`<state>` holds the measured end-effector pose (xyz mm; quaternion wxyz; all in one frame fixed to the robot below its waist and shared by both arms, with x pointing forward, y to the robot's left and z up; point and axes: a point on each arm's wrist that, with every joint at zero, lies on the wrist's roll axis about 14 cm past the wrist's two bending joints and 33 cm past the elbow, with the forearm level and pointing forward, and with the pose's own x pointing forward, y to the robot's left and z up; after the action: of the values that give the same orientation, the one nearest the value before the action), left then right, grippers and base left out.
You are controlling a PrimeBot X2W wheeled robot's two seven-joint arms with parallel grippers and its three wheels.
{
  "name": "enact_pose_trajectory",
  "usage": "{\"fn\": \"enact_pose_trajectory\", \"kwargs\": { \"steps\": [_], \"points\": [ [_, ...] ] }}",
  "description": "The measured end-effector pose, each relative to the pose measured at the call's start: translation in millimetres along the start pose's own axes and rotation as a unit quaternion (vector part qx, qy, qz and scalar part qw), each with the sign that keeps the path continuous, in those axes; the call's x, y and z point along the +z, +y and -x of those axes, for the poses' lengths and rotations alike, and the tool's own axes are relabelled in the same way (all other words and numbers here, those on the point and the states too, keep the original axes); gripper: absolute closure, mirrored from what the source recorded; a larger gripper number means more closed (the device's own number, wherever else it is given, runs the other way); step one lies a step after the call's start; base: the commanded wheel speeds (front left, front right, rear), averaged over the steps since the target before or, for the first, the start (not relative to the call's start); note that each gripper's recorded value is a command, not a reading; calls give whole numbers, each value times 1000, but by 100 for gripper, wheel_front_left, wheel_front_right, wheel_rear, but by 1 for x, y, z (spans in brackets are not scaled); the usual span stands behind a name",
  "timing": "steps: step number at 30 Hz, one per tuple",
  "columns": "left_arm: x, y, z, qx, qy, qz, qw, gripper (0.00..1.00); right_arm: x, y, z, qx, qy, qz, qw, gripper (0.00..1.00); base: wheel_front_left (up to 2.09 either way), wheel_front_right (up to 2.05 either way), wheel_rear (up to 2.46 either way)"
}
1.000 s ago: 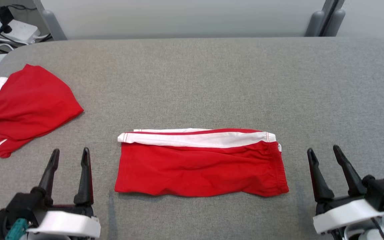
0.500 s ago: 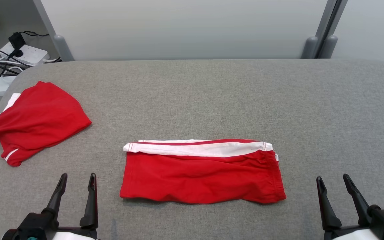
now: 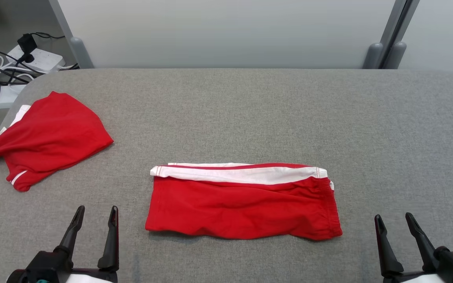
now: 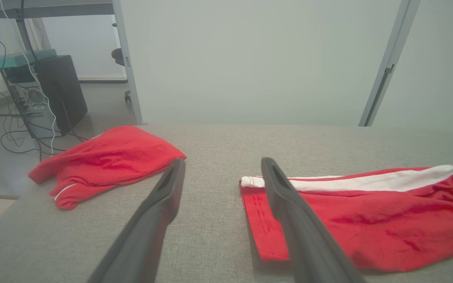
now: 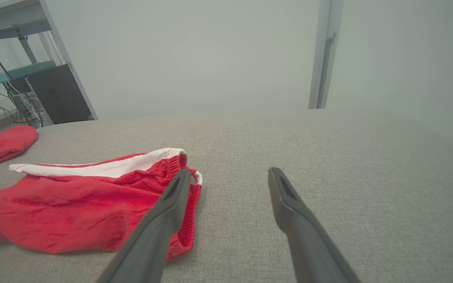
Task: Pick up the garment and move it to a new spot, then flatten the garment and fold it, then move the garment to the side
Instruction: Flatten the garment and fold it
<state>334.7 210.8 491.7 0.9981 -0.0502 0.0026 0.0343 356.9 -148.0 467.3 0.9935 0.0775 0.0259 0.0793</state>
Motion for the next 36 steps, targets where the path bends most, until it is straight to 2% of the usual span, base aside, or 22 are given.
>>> {"fn": "enact_pose_trajectory", "kwargs": {
  "steps": [7,11,20,27,28,29,30,36],
  "points": [
    [1,-4,-9,-5,-4,3,1000,0,-13,9,-27,24,23,-19,999,0,0,0,0],
    [4,-8,-11,-9,-11,10,1000,0,-39,27,-48,62,80,-25,994,0,0,0,0],
    [-3,3,-5,11,-3,14,1000,0,-82,50,-60,95,170,-45,980,0,0,0,0],
    [-4,7,-9,15,-3,17,1000,0,-97,63,-62,102,206,-79,970,0,0,0,0],
    [-3,6,-10,15,-4,18,1000,0,-97,66,-62,104,210,-83,969,43,0,0,0],
    [-4,5,-11,12,-4,18,1000,0,-97,67,-63,105,211,-88,968,63,0,0,0],
    [-4,5,-12,10,-3,16,1000,0,-97,67,-63,104,212,-92,967,100,0,0,0],
    [-7,0,-16,-1,-1,13,1000,0,-99,62,-62,97,216,-105,966,100,0,0,0]
  ]
}}
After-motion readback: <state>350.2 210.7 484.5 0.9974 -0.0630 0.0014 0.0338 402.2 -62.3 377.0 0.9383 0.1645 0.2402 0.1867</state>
